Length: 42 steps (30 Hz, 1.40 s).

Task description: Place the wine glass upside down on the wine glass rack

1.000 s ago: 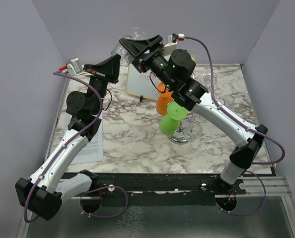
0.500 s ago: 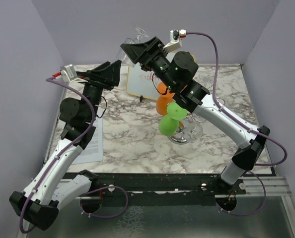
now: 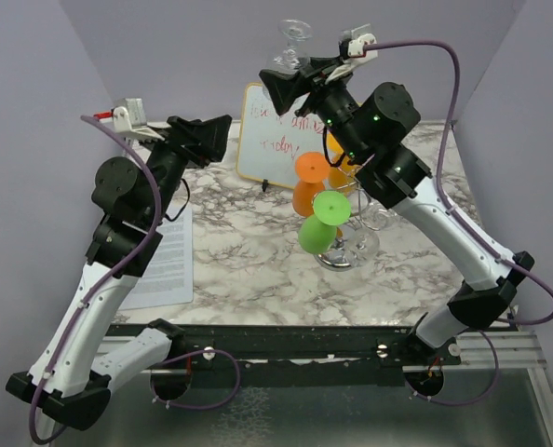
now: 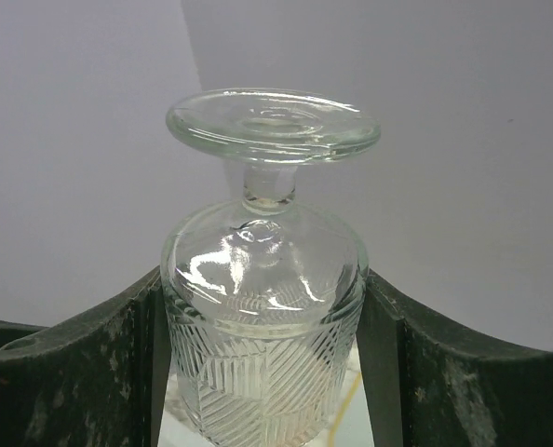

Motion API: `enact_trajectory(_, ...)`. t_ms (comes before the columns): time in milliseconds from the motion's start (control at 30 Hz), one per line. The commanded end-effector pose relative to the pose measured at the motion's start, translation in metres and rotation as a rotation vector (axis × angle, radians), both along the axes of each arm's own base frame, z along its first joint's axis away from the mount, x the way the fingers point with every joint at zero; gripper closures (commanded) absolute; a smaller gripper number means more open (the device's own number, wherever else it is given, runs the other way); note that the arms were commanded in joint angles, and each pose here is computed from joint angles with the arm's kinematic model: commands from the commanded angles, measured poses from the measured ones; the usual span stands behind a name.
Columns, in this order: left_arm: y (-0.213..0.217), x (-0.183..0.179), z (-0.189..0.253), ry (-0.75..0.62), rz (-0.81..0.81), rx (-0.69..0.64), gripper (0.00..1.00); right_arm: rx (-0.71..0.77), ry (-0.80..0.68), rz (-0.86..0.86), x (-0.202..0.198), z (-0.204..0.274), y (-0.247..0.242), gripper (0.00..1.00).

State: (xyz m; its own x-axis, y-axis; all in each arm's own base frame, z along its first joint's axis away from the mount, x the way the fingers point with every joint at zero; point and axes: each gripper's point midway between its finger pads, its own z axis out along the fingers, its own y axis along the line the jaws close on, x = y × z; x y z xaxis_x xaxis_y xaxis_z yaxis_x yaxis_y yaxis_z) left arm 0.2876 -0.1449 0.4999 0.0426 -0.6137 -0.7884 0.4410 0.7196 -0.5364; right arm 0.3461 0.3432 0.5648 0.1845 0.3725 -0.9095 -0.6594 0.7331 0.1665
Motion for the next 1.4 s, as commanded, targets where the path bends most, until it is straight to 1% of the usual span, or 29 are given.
enact_trajectory(0, -0.031, 0.001, -0.032, 0.133, -0.151, 0.130, 0.18, -0.126, -0.196, -0.225, -0.013, 0.051, -0.072, 0.94)
enact_trajectory(133, -0.046, 0.000, -0.036, 0.157, -0.231, 0.131, 0.17, -0.186, -0.213, -0.379, -0.025, 0.059, -0.119, 0.93)
enact_trajectory(267, -0.057, 0.001, -0.043, 0.180, -0.289, 0.133, 0.17, -0.227, -0.178, -0.556, -0.038, 0.055, -0.173, 0.93)
enact_trajectory(367, -0.062, 0.004, -0.049, 0.196, -0.303, 0.134, 0.16, -0.278, -0.119, -0.650, -0.049, 0.039, -0.205, 0.93)
enact_trajectory(533, -0.066, 0.010, -0.058, 0.223, -0.314, 0.141, 0.16, -0.374, 0.079, -0.757, -0.060, -0.011, -0.244, 0.93)
enact_trajectory(633, -0.070, 0.013, -0.064, 0.238, -0.323, 0.138, 0.16, -0.434, 0.170, -0.837, -0.065, -0.039, -0.264, 0.93)
enact_trajectory(833, -0.077, 0.017, -0.074, 0.265, -0.351, 0.147, 0.16, -0.494, 0.245, -0.973, -0.073, -0.062, -0.292, 0.91)
enact_trajectory(933, -0.080, 0.019, -0.078, 0.272, -0.362, 0.146, 0.16, -0.526, 0.267, -0.994, -0.068, -0.073, -0.295, 0.91)
enact_trajectory(1033, -0.084, 0.021, -0.081, 0.279, -0.382, 0.148, 0.16, -0.549, 0.305, -0.998, -0.053, -0.085, -0.300, 0.91)
enact_trajectory(1233, -0.088, 0.024, -0.087, 0.293, -0.400, 0.151, 0.16, -0.519, 0.431, -1.007, -0.012, -0.108, -0.338, 0.92)
enact_trajectory(1367, -0.090, 0.025, -0.089, 0.292, -0.406, 0.153, 0.16, -0.494, 0.476, -1.033, -0.004, -0.129, -0.361, 0.92)
